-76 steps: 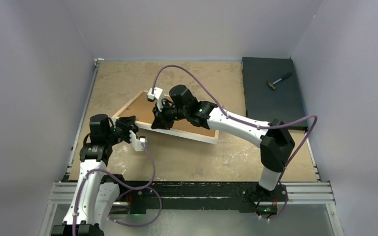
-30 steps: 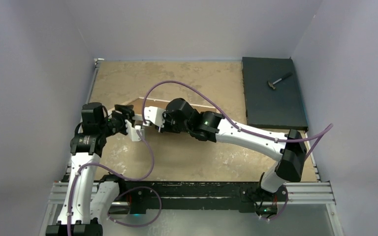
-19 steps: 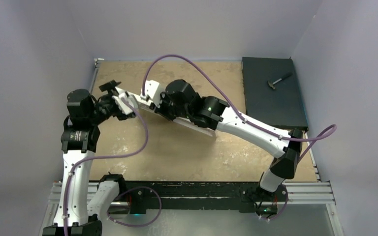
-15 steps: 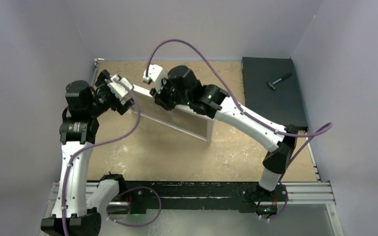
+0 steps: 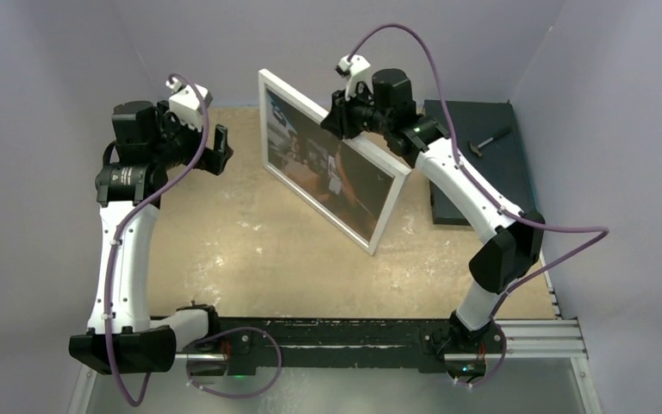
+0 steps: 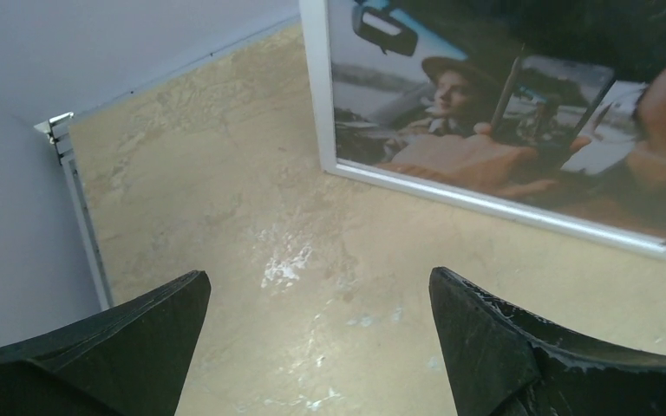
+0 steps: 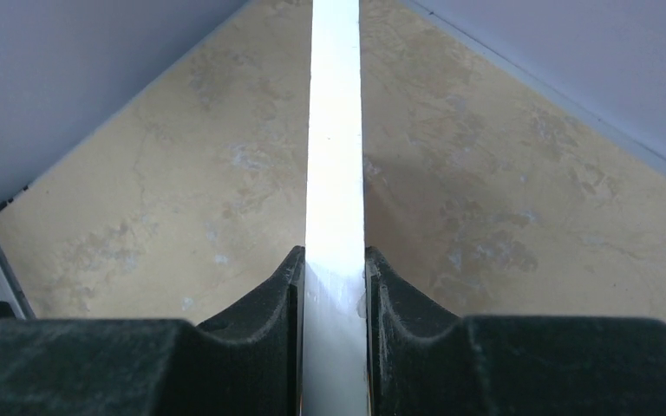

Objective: Put the photo into the frame

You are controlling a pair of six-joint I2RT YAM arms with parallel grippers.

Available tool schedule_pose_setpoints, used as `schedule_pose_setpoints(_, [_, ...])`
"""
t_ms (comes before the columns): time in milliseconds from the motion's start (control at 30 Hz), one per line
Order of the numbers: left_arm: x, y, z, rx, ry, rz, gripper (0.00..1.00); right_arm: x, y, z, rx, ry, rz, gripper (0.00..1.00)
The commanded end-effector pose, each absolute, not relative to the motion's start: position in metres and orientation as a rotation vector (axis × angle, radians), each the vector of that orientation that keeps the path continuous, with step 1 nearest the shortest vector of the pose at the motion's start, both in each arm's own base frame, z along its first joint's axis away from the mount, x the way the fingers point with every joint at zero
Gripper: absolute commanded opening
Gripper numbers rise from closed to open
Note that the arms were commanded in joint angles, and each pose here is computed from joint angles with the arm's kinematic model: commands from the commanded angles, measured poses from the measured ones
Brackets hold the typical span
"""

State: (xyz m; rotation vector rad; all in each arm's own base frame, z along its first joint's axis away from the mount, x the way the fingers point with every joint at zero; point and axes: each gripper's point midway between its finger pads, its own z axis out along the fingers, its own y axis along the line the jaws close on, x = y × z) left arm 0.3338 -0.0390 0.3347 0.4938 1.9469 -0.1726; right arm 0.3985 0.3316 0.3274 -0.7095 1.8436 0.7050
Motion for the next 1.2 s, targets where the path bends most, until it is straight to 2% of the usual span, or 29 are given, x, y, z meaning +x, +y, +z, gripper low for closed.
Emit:
schedule_pose_setpoints(0, [0.340,-0.039,0.343,0.337,2.014,-0.246,0.97,0.405,0.313,0.288,-0.620,1.952,0.822,0.11])
schedule_pose_setpoints(167, [0.347,-0.021,0.276,0.332,2.276,-0.209,0.98,0.415,0.273,0.254,-0.430,1.998,0.928,0.16])
schedule_pose_setpoints(300, [0.344,-0.014,0.242,0.320,2.367,-0.248,0.99,0.413,0.246,0.228,-0.269,2.008,1.034,0.17])
schedule_pose_setpoints(600, [0.329,-0.003,0.200,0.467,2.410,-0.179,1.00,0.407,0.200,0.180,0.141,1.956,1.149,0.15])
schedule_pose_setpoints(833, [0.316,0.010,0.166,0.497,2.467,-0.152,1.00,0.405,0.176,0.171,0.381,1.765,1.175,0.14])
schedule_pose_setpoints(1033, [0.319,0.012,0.158,0.470,2.459,-0.158,1.00,0.399,0.137,0.167,0.600,1.575,1.063,0.21])
schedule_pose_setpoints(1167, [0.323,0.015,0.151,0.456,2.458,-0.148,1.00,0.402,0.131,0.168,0.573,1.578,0.996,0.25])
